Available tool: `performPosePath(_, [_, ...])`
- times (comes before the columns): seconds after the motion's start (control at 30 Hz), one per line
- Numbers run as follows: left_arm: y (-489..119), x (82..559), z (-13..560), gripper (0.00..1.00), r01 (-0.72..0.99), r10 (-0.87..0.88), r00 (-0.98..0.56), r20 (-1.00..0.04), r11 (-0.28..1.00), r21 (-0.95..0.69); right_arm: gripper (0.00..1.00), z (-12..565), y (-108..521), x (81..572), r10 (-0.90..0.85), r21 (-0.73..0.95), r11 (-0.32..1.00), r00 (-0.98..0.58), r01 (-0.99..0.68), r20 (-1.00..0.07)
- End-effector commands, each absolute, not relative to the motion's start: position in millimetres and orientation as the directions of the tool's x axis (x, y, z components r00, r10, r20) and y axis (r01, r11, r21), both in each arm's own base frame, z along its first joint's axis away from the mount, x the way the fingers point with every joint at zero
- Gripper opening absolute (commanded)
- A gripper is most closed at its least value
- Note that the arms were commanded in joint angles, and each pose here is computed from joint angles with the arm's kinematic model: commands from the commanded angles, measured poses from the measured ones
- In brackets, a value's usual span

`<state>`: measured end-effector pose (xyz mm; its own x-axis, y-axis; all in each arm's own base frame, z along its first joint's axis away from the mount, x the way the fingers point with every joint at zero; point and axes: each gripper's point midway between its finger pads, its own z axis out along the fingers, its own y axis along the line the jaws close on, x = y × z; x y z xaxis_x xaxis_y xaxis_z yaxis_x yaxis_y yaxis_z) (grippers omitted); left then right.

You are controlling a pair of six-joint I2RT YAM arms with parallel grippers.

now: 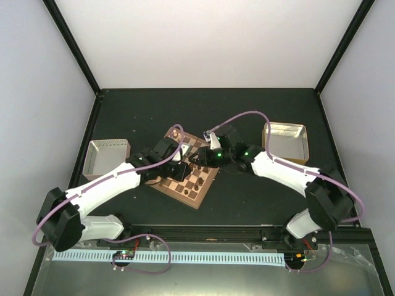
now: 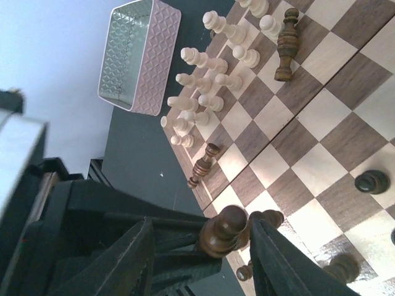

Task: Set up the chess pieces on the board
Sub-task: Pick up the chess piece from the chessboard.

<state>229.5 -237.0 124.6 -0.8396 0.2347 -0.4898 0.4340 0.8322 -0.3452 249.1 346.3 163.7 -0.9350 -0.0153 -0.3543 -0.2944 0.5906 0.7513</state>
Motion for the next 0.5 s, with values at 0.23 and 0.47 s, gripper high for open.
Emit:
performPosePath(0.23, [-225.4,236.4,135.1,0.02,0.43,0.167,-0.803,-0.573,0.827,-0.362,0.22,169.4,370.0,256.9,-0.069,0.793,0.525,-0.944,-0.309,-0.322])
performPosePath(0.47, [-223.0,237.4,138.8,0.01,0.424,0.153,-0.8,-0.581,0.829,-0.366,0.22,163.5,374.7,252.6,-0.108,0.802,0.511,-0.949,-0.31,-0.298])
